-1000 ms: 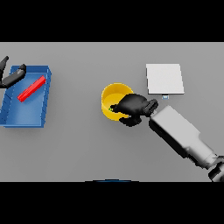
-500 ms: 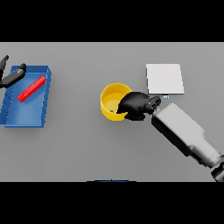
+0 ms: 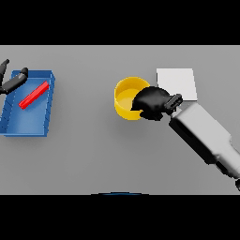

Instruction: Pick up the red beaker and tilt it to pour out 1 green nut into yellow bowl. Pick up the yellow bowl and place it on the metallic measuring scale.

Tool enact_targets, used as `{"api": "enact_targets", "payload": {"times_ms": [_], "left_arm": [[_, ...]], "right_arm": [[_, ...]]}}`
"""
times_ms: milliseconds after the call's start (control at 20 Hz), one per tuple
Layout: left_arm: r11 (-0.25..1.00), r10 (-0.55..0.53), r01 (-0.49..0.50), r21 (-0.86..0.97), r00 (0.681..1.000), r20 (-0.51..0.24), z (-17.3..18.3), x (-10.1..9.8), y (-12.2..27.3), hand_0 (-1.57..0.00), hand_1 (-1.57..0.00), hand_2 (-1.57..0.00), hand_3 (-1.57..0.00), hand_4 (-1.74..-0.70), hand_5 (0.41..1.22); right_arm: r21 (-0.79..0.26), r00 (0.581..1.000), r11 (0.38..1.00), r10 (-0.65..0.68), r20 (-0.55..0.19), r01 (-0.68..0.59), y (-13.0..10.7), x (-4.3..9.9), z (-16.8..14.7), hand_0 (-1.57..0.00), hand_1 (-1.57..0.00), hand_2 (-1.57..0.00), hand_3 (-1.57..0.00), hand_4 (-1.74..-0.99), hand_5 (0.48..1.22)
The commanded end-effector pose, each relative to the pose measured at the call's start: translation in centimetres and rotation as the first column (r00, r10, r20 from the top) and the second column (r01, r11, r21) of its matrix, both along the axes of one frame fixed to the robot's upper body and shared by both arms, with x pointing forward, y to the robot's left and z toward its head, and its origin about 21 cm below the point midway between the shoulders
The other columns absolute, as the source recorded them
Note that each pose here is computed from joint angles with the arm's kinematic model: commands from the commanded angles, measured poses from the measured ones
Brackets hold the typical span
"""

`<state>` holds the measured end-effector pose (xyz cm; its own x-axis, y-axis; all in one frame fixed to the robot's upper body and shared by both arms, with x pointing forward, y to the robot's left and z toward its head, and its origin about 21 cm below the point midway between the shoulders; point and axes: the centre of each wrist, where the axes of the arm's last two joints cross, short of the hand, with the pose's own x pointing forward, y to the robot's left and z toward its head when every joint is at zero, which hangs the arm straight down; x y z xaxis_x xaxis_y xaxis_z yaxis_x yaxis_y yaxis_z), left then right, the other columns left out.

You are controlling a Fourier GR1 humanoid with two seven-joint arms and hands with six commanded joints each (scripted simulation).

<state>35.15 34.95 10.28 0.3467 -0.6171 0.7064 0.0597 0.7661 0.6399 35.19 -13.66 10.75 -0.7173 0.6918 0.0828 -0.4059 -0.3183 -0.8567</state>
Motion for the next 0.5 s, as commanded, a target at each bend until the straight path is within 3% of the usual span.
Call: {"api": "enact_targets", "payload": {"times_ms": [0,150,450], "left_arm": [[1.000,0.005,-0.005,-0.004,1.000,0.001,0.4,0.3,0.3,0.00,0.00,0.00,0.00,-0.79,0.702],[1.000,-0.007,0.007,-0.015,1.000,0.008,0.3,0.4,0.0,0.00,0.00,0.00,0.00,-0.80,0.704],[1.000,0.005,-0.005,-0.029,1.000,-0.008,0.8,0.0,0.0,0.00,0.00,0.00,0.00,-0.83,0.728]], "right_arm": [[-0.004,1.000,1.000,-0.011,0.011,0.011,0.0,-0.2,0.2,-1.56,-1.56,-1.45,-1.20,-1.738,1.219],[0.005,0.999,1.000,-0.018,0.028,0.018,-0.3,-0.9,0.7,-1.57,-1.57,-1.51,-1.18,-1.739,1.219],[0.031,0.983,0.990,-0.141,0.119,0.138,-3.7,1.3,3.1,-1.55,-1.57,-1.52,-1.17,-1.741,1.220]]}}
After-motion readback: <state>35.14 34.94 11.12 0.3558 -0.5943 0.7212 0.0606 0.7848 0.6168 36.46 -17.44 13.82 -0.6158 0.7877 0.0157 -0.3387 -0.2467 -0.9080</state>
